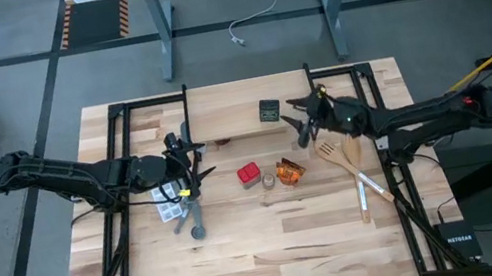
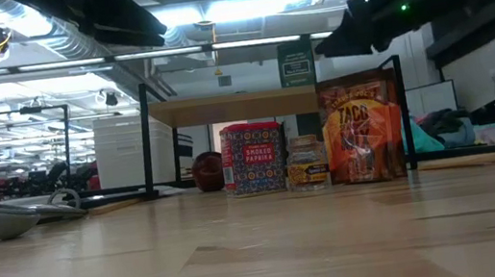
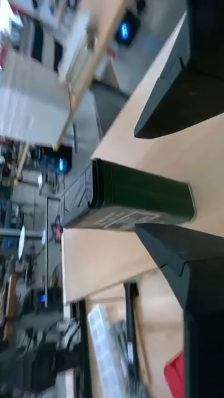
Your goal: Shelf spices
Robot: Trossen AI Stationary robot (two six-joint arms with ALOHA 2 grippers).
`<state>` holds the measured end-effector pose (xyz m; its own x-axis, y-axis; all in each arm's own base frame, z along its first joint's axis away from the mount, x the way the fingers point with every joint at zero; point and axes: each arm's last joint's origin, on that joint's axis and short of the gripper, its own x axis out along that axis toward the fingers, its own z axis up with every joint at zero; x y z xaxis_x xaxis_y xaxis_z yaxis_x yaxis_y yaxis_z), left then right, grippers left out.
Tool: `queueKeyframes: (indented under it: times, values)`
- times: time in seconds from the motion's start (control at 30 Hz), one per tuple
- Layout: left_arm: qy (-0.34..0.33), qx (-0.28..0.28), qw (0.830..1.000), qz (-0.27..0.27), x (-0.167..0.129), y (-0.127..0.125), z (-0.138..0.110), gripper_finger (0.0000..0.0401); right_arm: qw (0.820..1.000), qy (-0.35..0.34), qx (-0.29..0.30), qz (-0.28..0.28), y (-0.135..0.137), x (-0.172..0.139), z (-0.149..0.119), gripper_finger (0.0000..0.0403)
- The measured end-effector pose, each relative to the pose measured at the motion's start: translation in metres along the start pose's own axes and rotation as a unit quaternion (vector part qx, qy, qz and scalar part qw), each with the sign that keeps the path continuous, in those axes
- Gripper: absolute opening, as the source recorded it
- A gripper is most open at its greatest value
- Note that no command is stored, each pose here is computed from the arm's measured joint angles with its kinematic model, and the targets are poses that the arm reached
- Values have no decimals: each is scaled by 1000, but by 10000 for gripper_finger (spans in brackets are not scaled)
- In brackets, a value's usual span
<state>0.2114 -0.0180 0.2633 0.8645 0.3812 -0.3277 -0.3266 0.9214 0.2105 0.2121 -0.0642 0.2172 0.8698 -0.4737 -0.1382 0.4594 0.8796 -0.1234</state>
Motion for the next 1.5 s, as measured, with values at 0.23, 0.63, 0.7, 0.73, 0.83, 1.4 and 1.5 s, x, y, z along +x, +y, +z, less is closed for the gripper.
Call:
queueKeyframes:
  times: [0.23,0.63,0.7,0.73,0.83,1.4,1.5]
  values:
    - [0,4,1000,0,0,0,0,329,1000,-3,17,27,-15,3,-1,241]
    - [-1,-2,1000,0,0,0,0,329,998,-28,17,62,-10,23,-5,241]
    - [-1,-1,1000,0,0,0,0,329,998,-24,16,62,-9,30,-4,241]
    - [-1,-1,1000,0,0,0,0,329,998,-21,15,62,-9,35,-4,241]
    - [-1,-1,1000,0,0,0,0,329,998,-16,10,63,-7,48,-1,241]
    - [0,0,1000,0,0,0,0,329,995,47,7,87,-2,79,7,103]
    - [0,0,1000,0,0,0,0,329,994,46,8,98,-1,78,7,103]
